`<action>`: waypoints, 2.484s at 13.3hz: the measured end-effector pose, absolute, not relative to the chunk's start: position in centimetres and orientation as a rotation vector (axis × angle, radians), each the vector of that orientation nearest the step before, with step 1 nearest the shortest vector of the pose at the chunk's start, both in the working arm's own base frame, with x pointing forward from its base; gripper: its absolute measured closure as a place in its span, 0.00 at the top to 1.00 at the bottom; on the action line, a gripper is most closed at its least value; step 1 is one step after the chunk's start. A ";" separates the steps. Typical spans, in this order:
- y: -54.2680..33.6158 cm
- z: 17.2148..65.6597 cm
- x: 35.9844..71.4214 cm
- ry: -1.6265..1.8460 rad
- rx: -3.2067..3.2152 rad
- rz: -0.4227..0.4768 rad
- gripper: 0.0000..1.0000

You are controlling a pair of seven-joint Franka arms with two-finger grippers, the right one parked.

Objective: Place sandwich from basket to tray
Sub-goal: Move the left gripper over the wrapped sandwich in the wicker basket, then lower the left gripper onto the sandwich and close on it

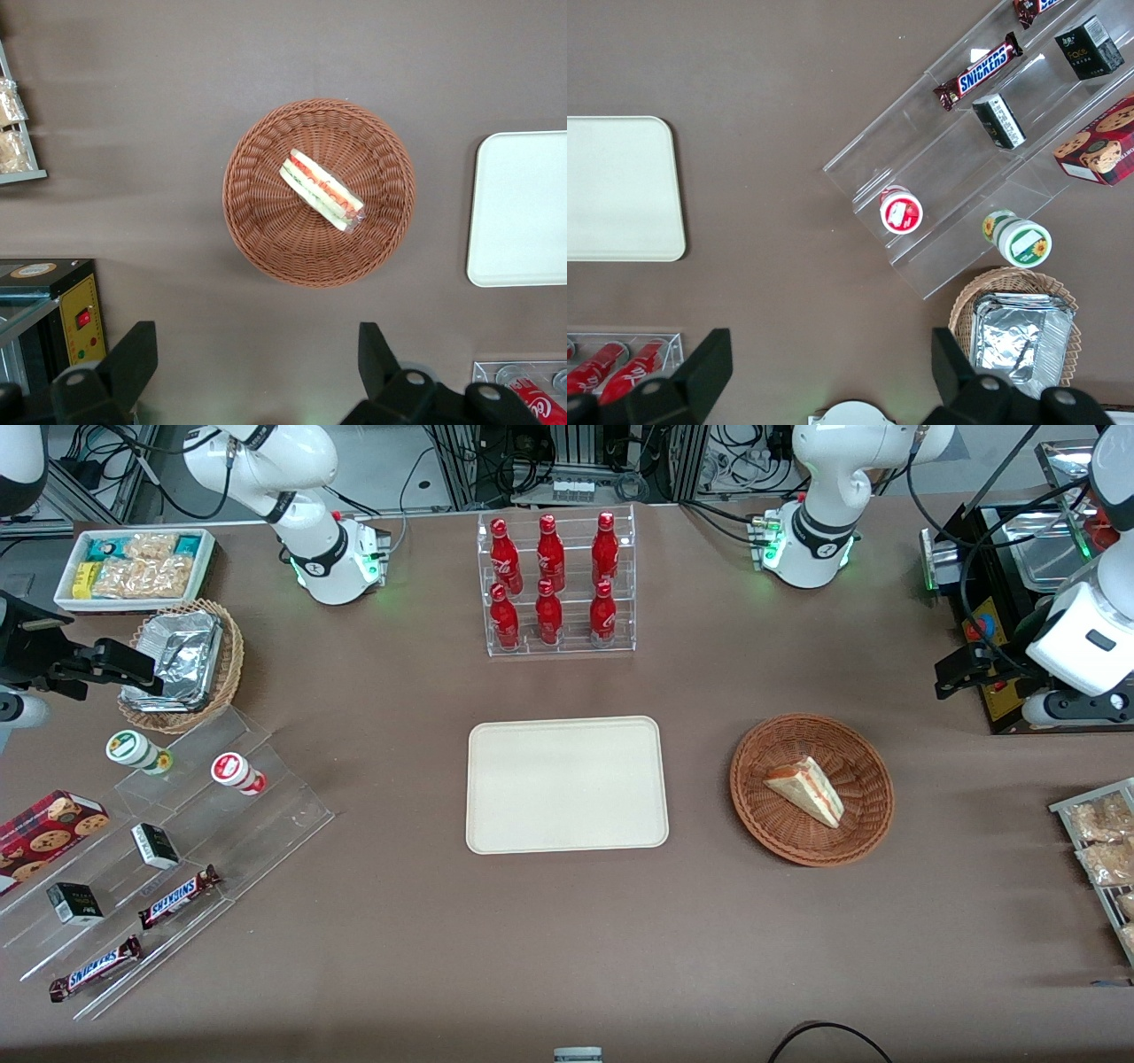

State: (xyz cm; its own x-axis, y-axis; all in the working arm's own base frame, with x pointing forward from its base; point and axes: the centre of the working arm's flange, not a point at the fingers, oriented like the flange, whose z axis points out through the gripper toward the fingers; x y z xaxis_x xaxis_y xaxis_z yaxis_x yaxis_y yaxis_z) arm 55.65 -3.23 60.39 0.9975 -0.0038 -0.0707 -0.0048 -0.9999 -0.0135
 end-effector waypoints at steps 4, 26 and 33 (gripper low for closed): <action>-3.3 60.4 55.7 0.009 -3.126 0.112 1.00; -11.0 29.8 53.5 -1.053 -2.971 0.041 1.00; -10.9 25.8 53.8 -1.086 -2.962 0.072 0.84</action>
